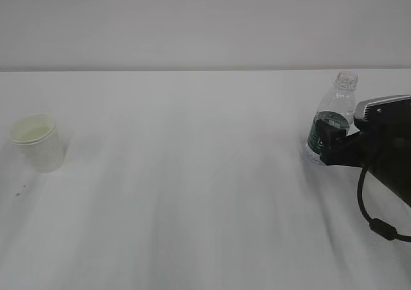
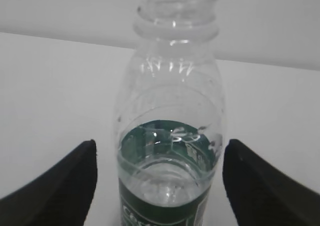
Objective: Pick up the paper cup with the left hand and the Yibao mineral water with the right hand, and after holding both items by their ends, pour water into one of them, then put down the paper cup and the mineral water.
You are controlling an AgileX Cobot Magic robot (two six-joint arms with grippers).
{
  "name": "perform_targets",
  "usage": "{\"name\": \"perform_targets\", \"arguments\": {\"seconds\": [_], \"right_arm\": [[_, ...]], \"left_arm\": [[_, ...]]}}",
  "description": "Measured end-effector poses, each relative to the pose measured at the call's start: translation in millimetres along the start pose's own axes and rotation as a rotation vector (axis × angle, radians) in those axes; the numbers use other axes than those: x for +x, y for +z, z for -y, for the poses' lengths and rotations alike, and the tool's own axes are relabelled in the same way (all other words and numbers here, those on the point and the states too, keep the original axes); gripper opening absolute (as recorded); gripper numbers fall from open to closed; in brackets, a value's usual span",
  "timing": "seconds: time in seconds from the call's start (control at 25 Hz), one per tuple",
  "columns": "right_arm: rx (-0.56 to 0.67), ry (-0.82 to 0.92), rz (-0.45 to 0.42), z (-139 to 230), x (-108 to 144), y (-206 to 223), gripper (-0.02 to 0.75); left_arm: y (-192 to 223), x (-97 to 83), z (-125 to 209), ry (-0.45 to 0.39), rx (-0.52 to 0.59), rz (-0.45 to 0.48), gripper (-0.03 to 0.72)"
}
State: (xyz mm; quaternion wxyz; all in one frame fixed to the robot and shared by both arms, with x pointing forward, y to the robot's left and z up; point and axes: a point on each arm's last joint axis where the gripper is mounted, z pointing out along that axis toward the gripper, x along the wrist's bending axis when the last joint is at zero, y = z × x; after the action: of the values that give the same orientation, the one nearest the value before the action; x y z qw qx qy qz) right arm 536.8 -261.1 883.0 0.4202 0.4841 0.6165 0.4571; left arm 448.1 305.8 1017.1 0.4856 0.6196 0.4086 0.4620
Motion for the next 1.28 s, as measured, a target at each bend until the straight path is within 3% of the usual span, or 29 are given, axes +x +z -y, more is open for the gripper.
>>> {"name": "perform_targets", "arguments": {"seconds": [1.0,1.12,1.28], "right_arm": [[-0.039,-0.003,-0.003,-18,1,-38,0.592],[-0.049,-0.008,-0.01,-20,2,-39,0.592],[-0.067,-0.013,-0.018,-25,2,-43,0.592]], "left_arm": [[-1,-0.1,-1,-0.002,-0.005,-0.001,0.501],[-1,0.5,-1,-0.031,-0.008,-0.007,0.502],[-1,2.9,-2,-0.134,-0.018,-0.033,0.502]]}}
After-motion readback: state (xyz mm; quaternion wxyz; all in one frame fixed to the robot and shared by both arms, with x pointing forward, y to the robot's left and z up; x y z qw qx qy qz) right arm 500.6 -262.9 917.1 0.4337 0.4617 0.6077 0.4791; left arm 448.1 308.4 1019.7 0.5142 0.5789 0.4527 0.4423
